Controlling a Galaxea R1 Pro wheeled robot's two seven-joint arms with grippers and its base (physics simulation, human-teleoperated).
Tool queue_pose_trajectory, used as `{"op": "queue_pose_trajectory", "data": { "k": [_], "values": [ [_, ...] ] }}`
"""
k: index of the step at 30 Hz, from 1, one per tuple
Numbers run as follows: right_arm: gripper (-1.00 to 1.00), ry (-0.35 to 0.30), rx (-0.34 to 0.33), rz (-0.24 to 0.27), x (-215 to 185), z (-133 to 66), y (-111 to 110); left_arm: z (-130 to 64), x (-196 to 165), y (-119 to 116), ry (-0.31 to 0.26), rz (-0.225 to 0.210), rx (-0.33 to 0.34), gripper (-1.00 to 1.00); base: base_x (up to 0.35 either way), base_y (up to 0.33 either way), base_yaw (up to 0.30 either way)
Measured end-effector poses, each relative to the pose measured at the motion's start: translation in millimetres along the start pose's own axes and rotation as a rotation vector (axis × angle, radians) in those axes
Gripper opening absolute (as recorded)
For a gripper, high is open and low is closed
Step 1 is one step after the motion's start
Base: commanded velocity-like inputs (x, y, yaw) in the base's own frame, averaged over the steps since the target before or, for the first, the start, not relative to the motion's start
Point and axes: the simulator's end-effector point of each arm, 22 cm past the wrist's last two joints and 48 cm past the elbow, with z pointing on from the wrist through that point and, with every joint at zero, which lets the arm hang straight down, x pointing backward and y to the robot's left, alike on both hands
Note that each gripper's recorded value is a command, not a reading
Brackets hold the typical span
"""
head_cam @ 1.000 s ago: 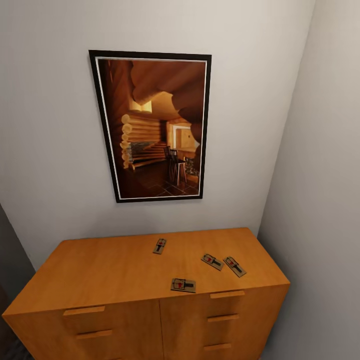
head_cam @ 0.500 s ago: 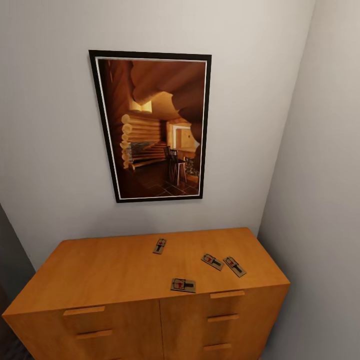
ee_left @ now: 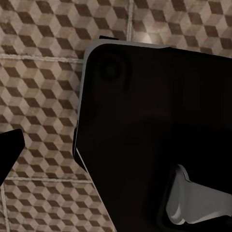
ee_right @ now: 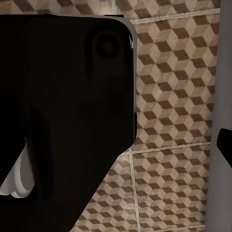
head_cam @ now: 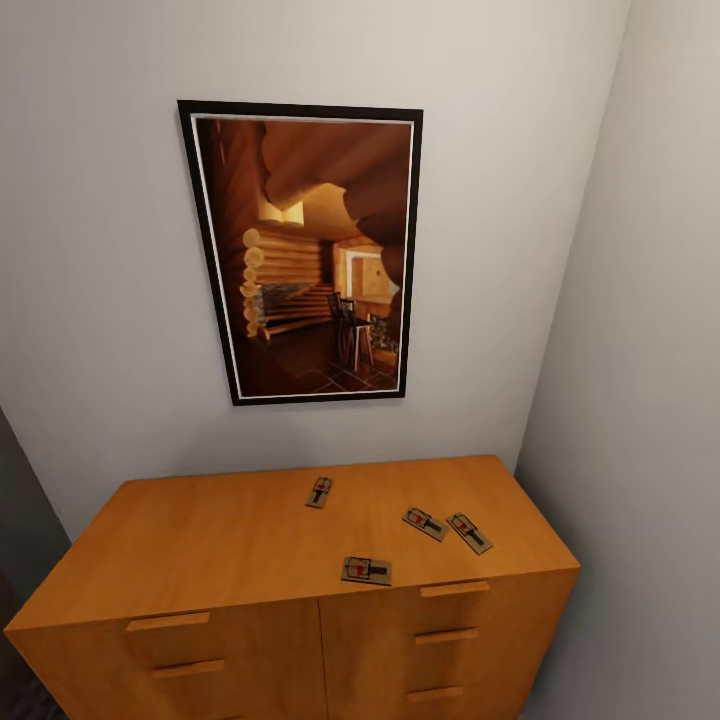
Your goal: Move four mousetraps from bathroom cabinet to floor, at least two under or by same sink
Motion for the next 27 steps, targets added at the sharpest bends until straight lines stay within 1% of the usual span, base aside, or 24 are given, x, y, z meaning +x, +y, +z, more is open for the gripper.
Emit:
{"op": "queue_pose_trajectory", "data": {
  "k": [22, 27],
  "values": [
    [1.0, -0.003, 0.0, 0.001, -0.9, 0.0, 0.2, 0.0, 0.3, 0.0, 0.001, 0.0, 0.0, 1.0, 0.0, 0.0, 0.0],
    [1.0, -0.005, -0.001, -0.005, -1.4, 0.0, 0.4, 0.0, 0.2, 0.7, 0.001, -0.001, -0.003, 1.0, 0.0, 0.0, 0.0]
  ]
}}
